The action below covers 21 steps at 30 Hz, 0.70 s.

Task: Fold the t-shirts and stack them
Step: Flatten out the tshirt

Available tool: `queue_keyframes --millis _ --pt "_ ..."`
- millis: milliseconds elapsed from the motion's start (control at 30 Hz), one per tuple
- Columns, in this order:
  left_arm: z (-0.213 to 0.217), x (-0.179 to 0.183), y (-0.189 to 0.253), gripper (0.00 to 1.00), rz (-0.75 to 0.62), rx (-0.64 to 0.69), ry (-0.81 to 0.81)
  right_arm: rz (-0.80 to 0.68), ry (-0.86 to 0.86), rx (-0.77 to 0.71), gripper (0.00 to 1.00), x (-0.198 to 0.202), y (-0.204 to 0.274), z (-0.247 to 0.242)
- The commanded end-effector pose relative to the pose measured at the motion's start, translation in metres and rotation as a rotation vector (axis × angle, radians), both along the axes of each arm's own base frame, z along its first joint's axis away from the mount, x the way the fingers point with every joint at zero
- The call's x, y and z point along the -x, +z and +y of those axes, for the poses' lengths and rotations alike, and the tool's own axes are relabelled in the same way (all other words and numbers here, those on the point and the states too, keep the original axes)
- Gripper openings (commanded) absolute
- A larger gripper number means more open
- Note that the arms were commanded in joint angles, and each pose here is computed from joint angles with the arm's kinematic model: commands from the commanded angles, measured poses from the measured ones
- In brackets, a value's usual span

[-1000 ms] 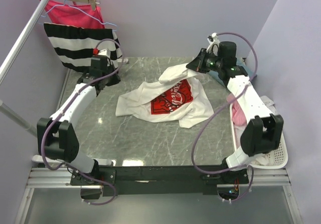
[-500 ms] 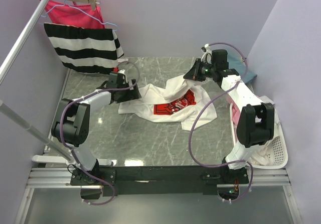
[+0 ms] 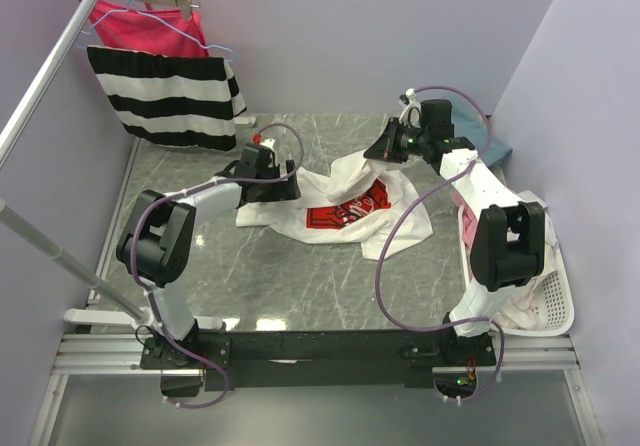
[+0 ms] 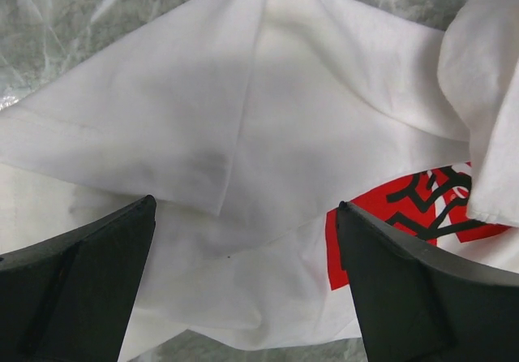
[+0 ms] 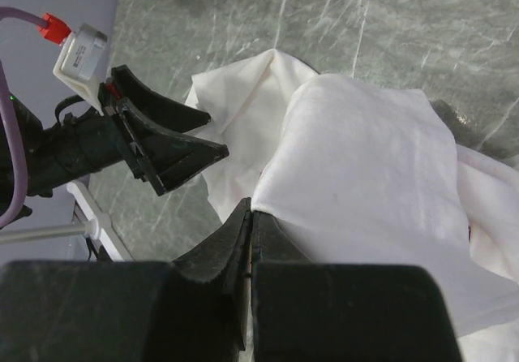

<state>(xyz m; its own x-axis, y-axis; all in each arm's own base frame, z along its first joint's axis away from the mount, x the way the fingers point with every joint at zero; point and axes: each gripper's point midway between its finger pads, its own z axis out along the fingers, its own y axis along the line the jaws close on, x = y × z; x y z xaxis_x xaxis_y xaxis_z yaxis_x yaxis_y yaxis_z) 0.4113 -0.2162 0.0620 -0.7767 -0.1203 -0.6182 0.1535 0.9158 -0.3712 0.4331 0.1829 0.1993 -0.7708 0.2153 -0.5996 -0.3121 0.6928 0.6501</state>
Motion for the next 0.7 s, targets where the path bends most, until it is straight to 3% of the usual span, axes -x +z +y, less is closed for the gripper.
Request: queue_keyframes --millis 0,300,600,667 --pt "0.007 -0.004 0.024 0.99 -0.064 -0.068 0.032 -0.057 0.012 -0.012 0.0 -0.007 0.015 0.0" --pt "0.046 0.004 0.03 1.0 -0.09 -0.251 0.097 -0.045 0.014 -0.021 0.0 -0.005 0.013 0.001" --pt "0.052 0.01 -0.001 0.99 -0.033 -0.301 0.088 -0.038 0.014 -0.002 0.0 -0.001 0.009 -0.001" --pt "0.049 0.01 -0.005 0.95 -0.022 -0.294 0.076 -0.033 0.013 -0.003 0.0 -0.001 0.008 -0.002"
